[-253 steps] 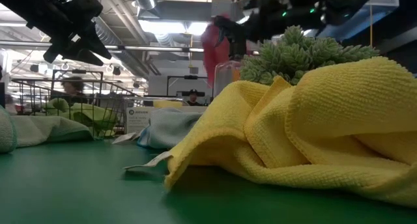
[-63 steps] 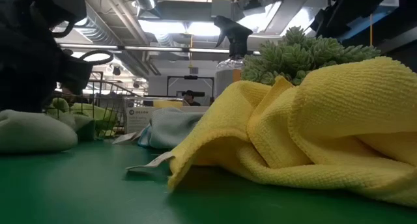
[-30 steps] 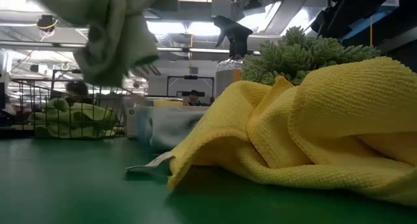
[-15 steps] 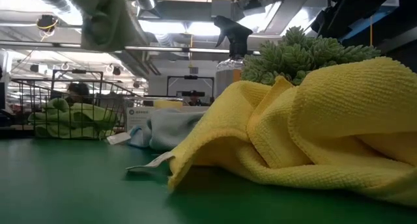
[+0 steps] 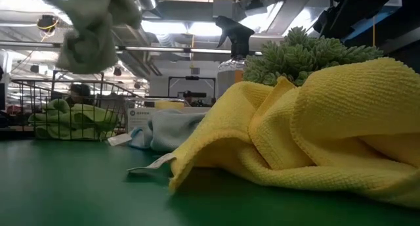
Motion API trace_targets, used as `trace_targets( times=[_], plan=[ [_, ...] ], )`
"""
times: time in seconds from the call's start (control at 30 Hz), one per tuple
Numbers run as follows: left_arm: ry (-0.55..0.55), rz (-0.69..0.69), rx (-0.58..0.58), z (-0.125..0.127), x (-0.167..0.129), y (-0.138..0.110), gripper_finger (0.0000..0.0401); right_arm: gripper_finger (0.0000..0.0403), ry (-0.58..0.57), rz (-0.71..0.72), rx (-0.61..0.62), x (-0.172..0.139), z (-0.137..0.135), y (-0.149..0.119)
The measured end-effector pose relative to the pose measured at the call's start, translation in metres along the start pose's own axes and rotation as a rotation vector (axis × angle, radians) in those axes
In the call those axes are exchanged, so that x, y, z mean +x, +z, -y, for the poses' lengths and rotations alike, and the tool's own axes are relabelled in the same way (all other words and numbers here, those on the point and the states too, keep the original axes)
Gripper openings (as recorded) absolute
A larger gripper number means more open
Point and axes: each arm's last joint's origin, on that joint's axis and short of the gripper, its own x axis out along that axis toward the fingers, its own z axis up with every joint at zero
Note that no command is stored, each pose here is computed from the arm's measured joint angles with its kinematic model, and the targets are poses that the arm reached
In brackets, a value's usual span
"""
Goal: Sort microfiber towel by color & place in baskets
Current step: Put the light green microfiber towel into the gold wire basket
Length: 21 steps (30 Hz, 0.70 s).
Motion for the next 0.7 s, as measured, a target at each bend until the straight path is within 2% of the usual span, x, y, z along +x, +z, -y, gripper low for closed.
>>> trace_targets(
  times=[0.37,0.7],
  plan=[
    [0.217,-0.156,0.067,0.011,0.05,-0.078,0.0,0.0215,0.0,0.0,0.0,0.0,0.0,0.0],
    [0.19,-0.335,0.001,0.013,0.088,-0.142,0.0,0.0215,0.0,0.0,0.0,0.0,0.0,0.0]
  ],
)
